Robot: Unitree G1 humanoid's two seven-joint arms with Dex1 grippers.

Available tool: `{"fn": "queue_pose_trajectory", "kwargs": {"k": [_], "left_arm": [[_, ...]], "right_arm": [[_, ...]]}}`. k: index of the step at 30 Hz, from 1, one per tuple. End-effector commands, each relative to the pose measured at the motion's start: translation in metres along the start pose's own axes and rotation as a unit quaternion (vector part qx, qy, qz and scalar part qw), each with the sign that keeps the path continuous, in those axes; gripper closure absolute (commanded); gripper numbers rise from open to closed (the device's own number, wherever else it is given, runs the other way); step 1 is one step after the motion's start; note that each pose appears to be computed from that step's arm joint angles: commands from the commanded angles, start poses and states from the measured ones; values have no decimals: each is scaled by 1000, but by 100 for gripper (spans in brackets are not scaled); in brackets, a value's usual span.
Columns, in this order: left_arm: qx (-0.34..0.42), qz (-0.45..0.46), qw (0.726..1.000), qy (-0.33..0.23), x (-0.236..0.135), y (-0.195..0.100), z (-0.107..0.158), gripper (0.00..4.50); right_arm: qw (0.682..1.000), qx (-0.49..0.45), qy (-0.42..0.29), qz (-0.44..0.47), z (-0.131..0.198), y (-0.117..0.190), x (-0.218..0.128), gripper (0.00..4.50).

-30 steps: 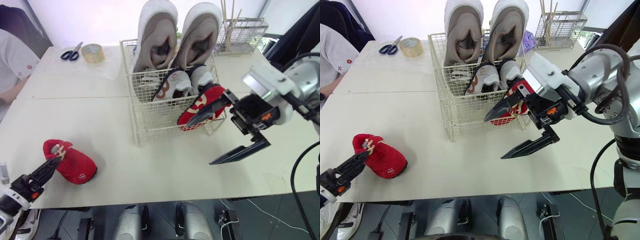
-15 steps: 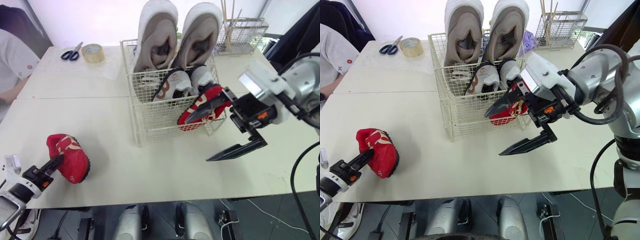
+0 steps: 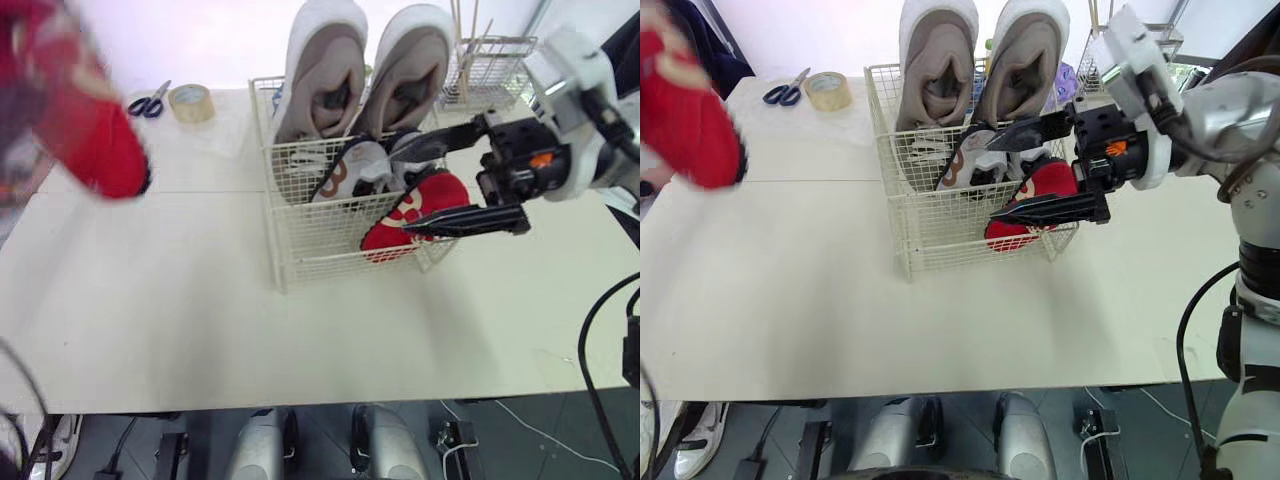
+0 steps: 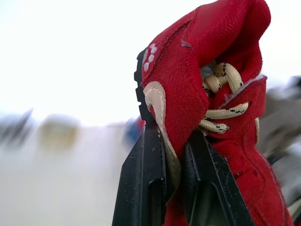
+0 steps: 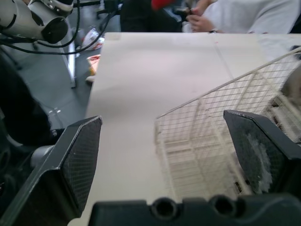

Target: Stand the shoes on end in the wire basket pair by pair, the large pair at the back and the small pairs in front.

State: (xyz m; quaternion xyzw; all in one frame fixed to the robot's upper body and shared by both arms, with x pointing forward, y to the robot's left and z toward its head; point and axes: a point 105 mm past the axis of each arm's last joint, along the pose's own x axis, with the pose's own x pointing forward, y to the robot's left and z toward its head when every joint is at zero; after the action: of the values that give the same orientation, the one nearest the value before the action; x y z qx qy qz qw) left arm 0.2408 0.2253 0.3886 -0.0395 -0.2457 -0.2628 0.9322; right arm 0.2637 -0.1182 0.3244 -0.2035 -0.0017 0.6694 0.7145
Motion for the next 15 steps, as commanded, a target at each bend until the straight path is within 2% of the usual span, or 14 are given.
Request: {"fn": "queue_pose_trajectory", "kwargs": {"k": [1,5,8,11,15], "left_arm": [[44,-26,999,7,24,-24,-9,448],[113,-74,991,-1,50,-55,-31,448],[118,-80,990,-5,52,-64,-47,448],[88,-70,993,-24,52,-69,-60,448],[105,-90,990,7,49,-79,-99,448]], "right_arm": [[1000,-22,-3,-22,9,-7,-9,0],[999,-16,-1,-39,7,-20,-18,0],[999,-9,3,-46,5,-24,-22,0],[999,-2,5,-50,5,-26,-24,0],[999,20,13,-47,1,-23,-27,0]]}}
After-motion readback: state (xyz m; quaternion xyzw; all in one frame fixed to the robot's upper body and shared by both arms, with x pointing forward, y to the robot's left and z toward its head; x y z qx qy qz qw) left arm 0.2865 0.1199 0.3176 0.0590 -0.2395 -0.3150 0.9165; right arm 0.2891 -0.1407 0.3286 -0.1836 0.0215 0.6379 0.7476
